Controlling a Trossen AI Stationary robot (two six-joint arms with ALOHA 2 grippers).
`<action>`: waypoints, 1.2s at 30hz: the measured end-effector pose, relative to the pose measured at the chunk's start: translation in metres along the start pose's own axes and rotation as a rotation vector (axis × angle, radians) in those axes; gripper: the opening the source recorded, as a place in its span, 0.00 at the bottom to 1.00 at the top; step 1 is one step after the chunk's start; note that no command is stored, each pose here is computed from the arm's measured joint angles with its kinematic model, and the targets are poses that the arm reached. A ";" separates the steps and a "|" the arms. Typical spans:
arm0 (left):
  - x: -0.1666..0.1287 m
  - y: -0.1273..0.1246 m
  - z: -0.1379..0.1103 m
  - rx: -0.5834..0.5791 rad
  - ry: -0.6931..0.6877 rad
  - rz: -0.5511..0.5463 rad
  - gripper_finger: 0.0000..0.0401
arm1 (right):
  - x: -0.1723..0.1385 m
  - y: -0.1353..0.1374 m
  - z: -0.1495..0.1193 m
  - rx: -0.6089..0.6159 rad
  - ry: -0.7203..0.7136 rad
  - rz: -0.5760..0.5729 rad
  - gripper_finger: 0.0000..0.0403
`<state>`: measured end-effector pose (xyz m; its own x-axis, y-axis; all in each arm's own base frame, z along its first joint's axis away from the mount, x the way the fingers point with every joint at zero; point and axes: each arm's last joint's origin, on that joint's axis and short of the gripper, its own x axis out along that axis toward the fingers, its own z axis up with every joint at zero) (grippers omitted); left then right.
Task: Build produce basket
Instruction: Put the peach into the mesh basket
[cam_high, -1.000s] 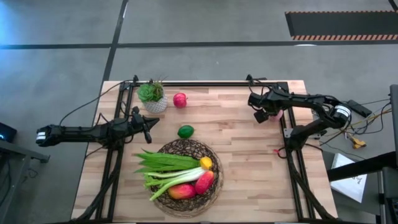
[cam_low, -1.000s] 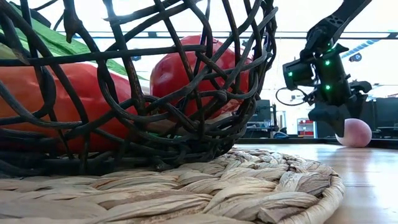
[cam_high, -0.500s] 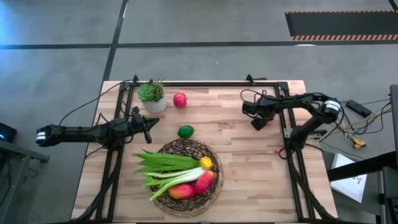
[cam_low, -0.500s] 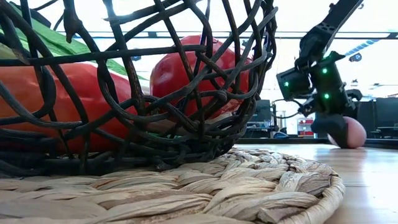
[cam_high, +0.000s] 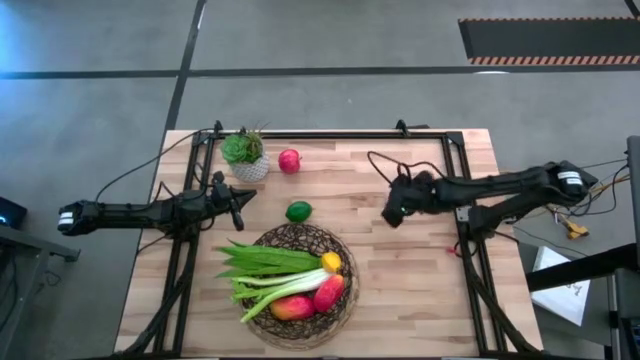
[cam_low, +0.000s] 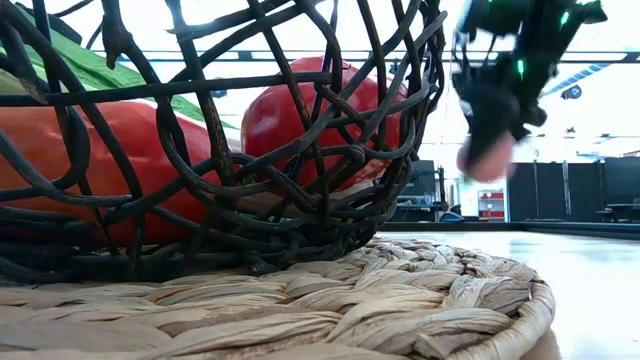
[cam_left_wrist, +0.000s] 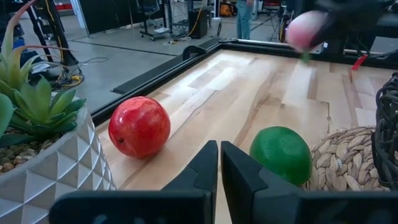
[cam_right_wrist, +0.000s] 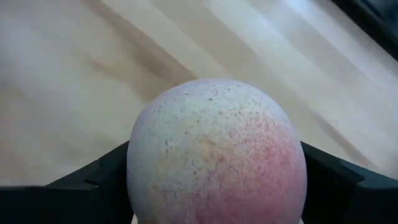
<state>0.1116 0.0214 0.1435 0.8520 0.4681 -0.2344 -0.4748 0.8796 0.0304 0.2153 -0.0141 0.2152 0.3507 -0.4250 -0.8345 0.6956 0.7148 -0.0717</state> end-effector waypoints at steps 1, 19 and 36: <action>0.000 0.000 0.000 0.000 0.000 0.000 0.01 | -0.007 0.009 0.003 0.004 -0.073 0.072 0.78; 0.000 0.000 0.000 0.000 0.000 -0.002 0.01 | 0.000 0.182 0.026 -0.175 -0.648 0.715 0.79; 0.000 0.000 0.000 0.000 -0.001 -0.002 0.01 | 0.035 0.244 0.041 -0.297 -0.411 0.598 0.86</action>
<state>0.1116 0.0214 0.1436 0.8530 0.4667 -0.2336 -0.4735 0.8803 0.0299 0.4230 0.1230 0.1910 0.8573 -0.0512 -0.5122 0.1387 0.9812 0.1342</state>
